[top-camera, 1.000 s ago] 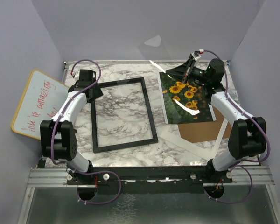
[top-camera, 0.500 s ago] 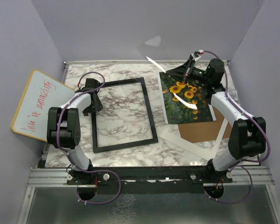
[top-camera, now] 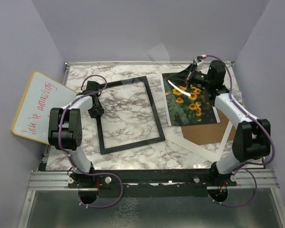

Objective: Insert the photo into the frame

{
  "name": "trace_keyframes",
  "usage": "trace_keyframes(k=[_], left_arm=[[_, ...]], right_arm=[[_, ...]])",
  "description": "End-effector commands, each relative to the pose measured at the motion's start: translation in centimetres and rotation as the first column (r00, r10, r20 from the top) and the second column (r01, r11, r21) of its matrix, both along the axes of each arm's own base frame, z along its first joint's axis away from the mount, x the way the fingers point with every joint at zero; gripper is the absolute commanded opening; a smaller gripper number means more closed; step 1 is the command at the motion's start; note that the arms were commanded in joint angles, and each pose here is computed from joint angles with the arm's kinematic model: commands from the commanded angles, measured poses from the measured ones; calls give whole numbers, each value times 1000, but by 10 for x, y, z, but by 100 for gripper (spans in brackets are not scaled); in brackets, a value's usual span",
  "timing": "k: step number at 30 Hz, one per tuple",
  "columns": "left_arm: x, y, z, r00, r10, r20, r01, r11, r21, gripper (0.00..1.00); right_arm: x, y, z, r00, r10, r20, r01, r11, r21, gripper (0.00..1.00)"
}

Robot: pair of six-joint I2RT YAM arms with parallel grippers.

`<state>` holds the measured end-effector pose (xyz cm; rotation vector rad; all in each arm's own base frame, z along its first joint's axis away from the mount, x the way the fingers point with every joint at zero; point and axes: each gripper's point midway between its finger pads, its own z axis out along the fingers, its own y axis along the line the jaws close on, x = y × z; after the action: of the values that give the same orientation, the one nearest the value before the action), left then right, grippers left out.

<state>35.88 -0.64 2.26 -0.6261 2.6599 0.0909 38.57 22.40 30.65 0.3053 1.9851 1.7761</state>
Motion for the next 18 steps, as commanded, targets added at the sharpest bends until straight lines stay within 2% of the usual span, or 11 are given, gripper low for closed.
trace_keyframes(k=[1,5,8,13,18], left_arm=[[1,-27,8,998,24,54,-15,987,-157,25],[-2,-41,10,997,35,70,-17,971,-237,25],[0,-38,16,994,49,94,-27,973,-228,28],[8,-20,43,986,71,153,-49,989,-141,51],[16,-9,72,972,83,220,-63,993,-97,67]], right_arm=[[7,-6,-6,998,-60,-8,60,998,-19,1],[11,-5,-20,995,-71,-66,73,997,23,1],[12,0,-26,993,-55,-104,64,995,82,1],[13,14,-25,993,-28,-111,41,992,121,1],[16,31,-28,991,-8,-131,28,987,156,1]])
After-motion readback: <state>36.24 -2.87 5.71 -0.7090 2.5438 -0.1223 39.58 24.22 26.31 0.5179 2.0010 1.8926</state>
